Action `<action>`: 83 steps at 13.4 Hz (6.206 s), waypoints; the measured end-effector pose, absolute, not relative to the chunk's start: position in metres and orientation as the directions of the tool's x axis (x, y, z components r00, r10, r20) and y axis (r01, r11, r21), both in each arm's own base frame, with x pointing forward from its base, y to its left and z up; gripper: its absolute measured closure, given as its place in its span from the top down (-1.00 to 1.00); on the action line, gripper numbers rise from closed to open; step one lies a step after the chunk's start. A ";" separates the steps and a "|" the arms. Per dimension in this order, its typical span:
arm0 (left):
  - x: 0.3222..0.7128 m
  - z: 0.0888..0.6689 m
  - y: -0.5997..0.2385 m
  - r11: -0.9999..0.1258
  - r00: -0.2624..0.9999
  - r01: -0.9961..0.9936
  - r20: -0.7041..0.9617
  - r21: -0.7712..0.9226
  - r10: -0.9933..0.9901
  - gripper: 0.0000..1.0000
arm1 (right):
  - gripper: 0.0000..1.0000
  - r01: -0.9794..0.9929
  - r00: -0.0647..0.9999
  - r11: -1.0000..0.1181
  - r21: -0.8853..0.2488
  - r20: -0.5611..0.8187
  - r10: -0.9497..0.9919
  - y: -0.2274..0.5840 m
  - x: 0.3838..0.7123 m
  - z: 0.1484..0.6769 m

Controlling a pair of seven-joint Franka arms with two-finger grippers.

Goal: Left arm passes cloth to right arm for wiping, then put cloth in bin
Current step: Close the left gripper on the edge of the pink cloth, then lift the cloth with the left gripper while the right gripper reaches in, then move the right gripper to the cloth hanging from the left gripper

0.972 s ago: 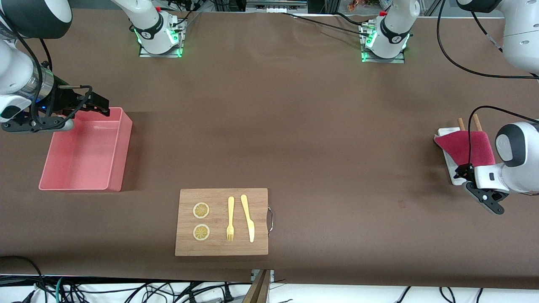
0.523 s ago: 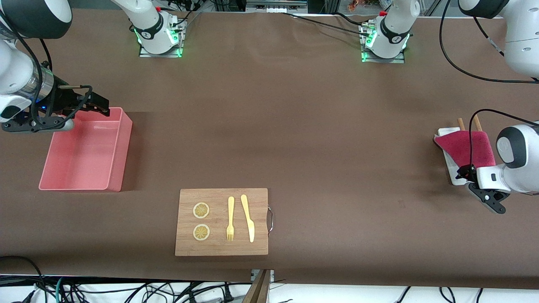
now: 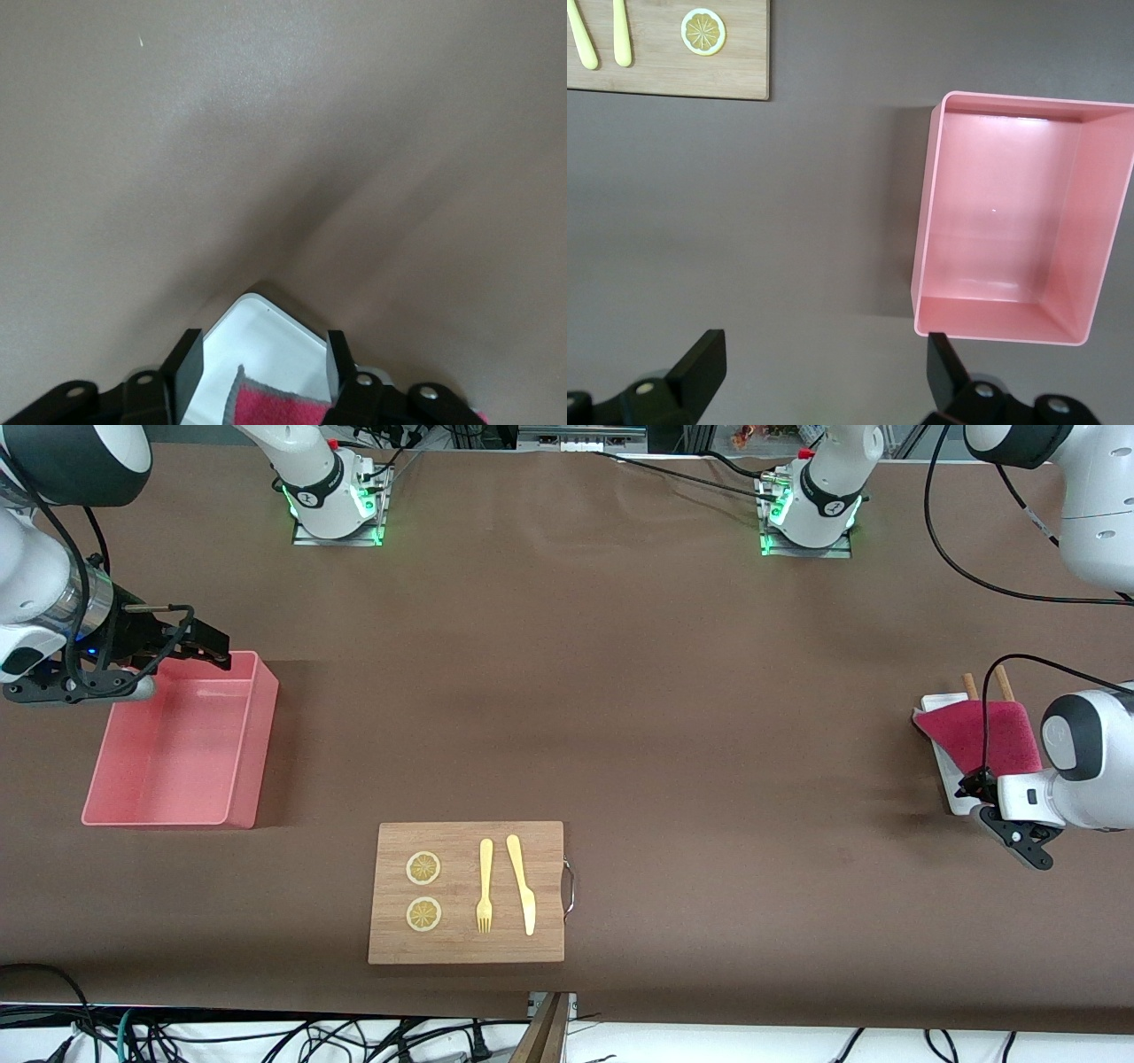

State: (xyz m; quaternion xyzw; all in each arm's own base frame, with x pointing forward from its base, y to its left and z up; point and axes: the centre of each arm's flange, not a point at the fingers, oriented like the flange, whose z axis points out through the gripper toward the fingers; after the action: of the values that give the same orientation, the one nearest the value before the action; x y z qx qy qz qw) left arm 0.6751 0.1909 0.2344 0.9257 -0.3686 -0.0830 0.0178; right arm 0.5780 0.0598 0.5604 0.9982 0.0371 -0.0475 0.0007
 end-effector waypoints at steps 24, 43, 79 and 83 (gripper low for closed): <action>0.675 0.239 0.195 -0.709 0.689 -0.700 -0.176 0.091 -0.703 -0.96 | 1.00 0.074 0.993 -0.997 -0.002 -0.095 0.074 0.060 0.578 0.560; 0.628 0.493 -0.044 -0.696 0.743 -0.596 -0.054 0.400 -0.667 -0.96 | 1.00 0.135 0.987 -0.991 -0.002 -0.087 0.134 0.092 0.589 0.546; 0.613 0.562 -0.329 -0.690 0.966 0.260 -0.180 0.675 0.187 -0.96 | 1.00 0.962 0.262 -0.092 -0.259 0.765 0.588 0.439 0.555 0.411; 0.613 0.562 -0.329 -0.690 0.966 0.260 -0.180 0.675 0.187 -0.96 | 1.00 0.965 0.259 -0.125 -0.230 0.762 0.594 0.424 0.573 0.410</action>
State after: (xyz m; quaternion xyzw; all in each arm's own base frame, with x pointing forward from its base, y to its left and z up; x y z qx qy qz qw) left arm 0.6127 -0.3290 0.5625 0.9180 0.1218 -0.0485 0.3743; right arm 0.5727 0.4240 0.4103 0.7053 0.5526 0.2555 -0.3632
